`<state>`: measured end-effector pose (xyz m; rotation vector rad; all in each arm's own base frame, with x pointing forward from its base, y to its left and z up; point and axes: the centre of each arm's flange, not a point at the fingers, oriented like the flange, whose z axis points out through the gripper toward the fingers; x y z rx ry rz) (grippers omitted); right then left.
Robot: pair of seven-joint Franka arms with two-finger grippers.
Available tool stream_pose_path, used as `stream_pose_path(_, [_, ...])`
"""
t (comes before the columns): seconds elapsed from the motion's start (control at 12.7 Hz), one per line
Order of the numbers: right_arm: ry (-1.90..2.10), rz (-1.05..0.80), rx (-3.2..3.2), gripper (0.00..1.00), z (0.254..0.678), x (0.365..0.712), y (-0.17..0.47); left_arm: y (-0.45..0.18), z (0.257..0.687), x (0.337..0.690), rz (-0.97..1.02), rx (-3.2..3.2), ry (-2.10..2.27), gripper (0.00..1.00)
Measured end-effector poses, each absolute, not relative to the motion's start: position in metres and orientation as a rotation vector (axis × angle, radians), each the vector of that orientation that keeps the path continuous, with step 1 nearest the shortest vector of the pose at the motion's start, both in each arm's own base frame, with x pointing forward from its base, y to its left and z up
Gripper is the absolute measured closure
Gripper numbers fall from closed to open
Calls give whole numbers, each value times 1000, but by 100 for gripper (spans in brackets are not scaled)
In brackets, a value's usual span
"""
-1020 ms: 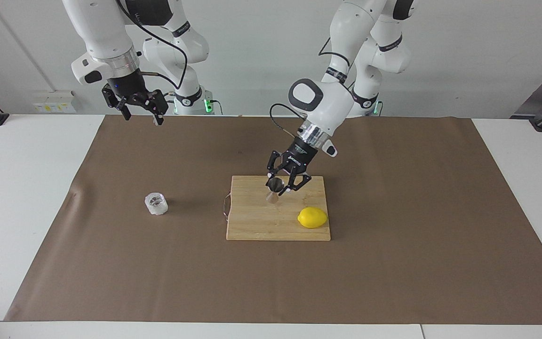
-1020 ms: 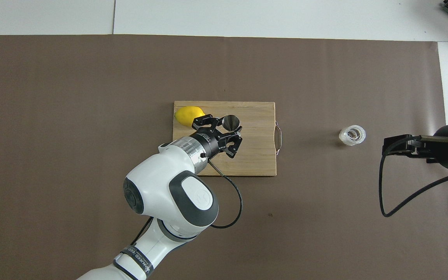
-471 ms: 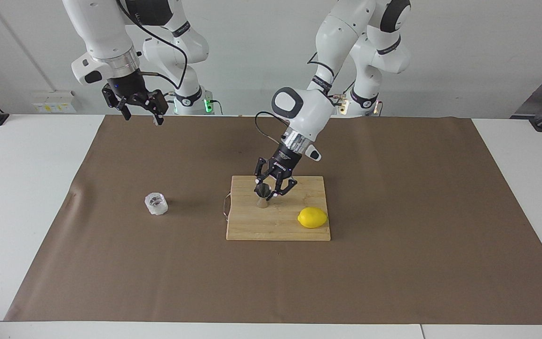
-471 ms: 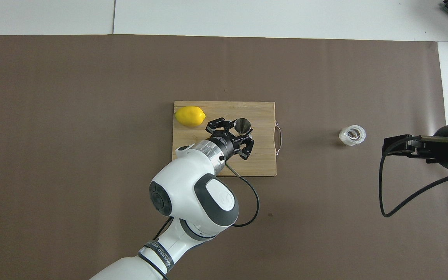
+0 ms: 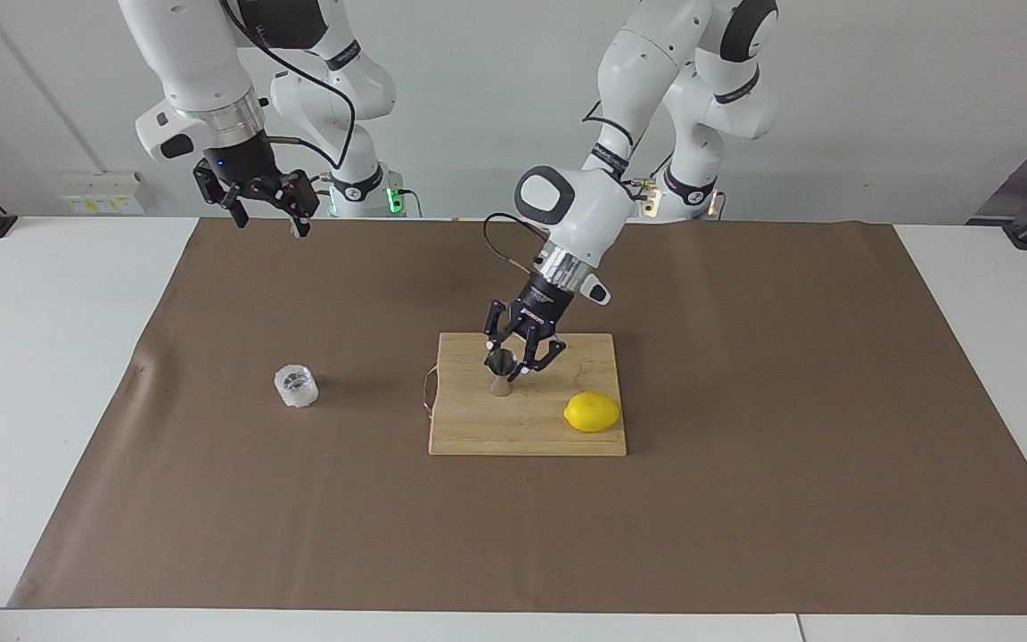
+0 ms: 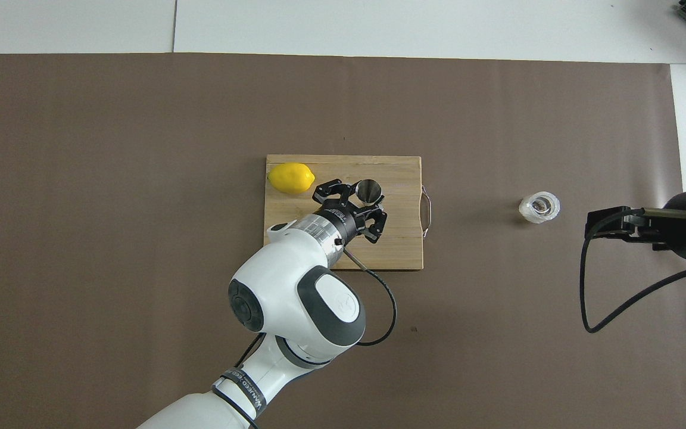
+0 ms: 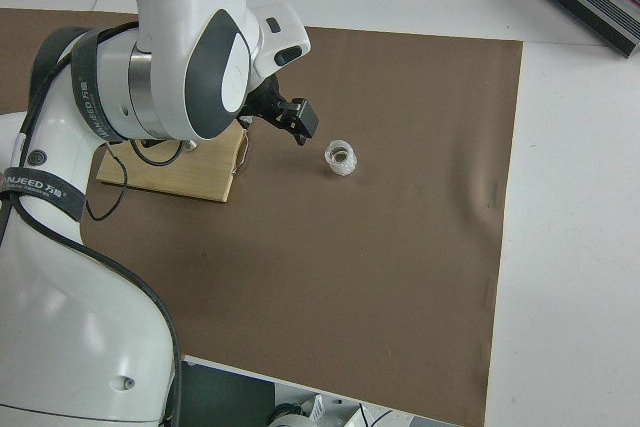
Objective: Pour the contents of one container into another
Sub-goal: 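Lower the metal cup onto the board and open the left gripper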
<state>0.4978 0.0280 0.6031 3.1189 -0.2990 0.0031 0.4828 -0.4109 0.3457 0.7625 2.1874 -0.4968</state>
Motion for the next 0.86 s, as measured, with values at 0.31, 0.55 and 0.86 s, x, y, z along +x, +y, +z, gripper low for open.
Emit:
stream_pose_path(0.31, [-298,3,3119,0,603,498,28,-411,345,483,-494,761,2188,33])
stream_pose_path(0.55, [-298,3,3119,0,603,498,28,-408,346,485,-487,753,2187,13])
stream_pose_path(0.86, [-298,3,3119,0,603,498,28,-411,355,487,-492,743,2171,0])
